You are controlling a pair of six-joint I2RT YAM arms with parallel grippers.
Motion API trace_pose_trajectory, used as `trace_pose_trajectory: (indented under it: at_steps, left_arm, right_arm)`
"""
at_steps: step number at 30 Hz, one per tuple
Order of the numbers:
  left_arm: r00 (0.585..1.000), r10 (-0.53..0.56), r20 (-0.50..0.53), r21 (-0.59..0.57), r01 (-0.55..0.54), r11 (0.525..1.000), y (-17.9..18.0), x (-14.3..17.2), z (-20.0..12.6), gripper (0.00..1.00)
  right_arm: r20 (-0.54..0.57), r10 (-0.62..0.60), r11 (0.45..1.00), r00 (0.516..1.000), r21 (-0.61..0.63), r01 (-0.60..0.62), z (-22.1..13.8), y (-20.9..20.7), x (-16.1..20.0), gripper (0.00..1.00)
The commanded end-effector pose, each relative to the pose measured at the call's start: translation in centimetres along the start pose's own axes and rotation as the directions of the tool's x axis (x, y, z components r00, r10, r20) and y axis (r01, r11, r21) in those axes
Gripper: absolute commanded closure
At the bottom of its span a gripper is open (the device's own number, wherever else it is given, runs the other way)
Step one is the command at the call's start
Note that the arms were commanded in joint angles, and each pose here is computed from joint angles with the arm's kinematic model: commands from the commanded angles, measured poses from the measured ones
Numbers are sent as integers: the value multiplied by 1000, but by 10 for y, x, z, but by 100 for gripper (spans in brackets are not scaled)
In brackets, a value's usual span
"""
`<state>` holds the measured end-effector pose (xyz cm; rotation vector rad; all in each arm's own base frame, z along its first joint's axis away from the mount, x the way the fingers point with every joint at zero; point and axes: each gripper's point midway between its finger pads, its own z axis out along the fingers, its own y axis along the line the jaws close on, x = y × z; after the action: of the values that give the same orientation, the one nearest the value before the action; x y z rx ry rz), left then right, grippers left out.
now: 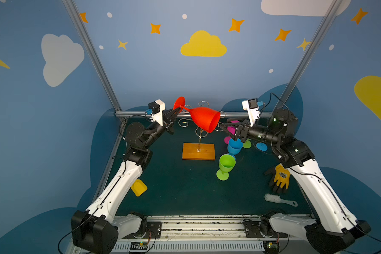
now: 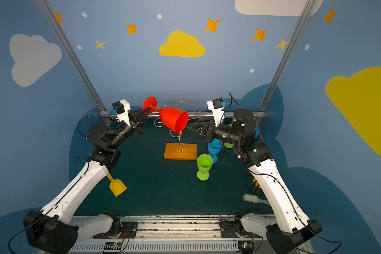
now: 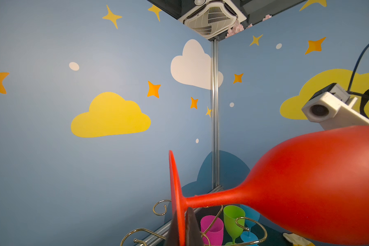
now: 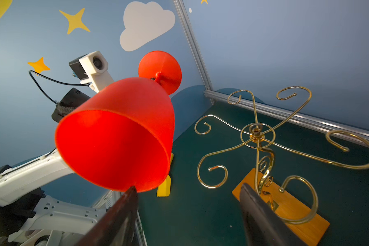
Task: Take the wine glass off the wine glass rack
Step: Pass the wine glass.
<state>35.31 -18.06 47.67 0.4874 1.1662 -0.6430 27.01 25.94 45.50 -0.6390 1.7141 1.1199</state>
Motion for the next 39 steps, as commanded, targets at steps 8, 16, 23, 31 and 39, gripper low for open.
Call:
trace_pose_trajectory:
  at_steps: [8,16,23,31,39]
  left_arm:
    - [1000,-6,13,-5,6,1000,-1,-2,-5,97]
    - [1000,-14,4,10,14,1000,-5,3,-10,97]
    - [1000,13,-6,-1,-13,1000,-6,7,-16,90]
    - [999,45,6,-116,-44,992,7,5,-36,21]
    - [997,-47,67,-412,71,908,76,18,-92,1]
  right_arm:
    - [55,-10,1000,998,-7,10,17,9,-19,40]
    - [54,8,1000,999,-29,-6,32,9,-21,86]
    - [73,10,999,997,-50,-6,27,19,-26,100]
    - [154,-59,997,986,54,52,-3,19,-43,100]
    - [110,-153,984,982,105,141,-34,32,-38,100]
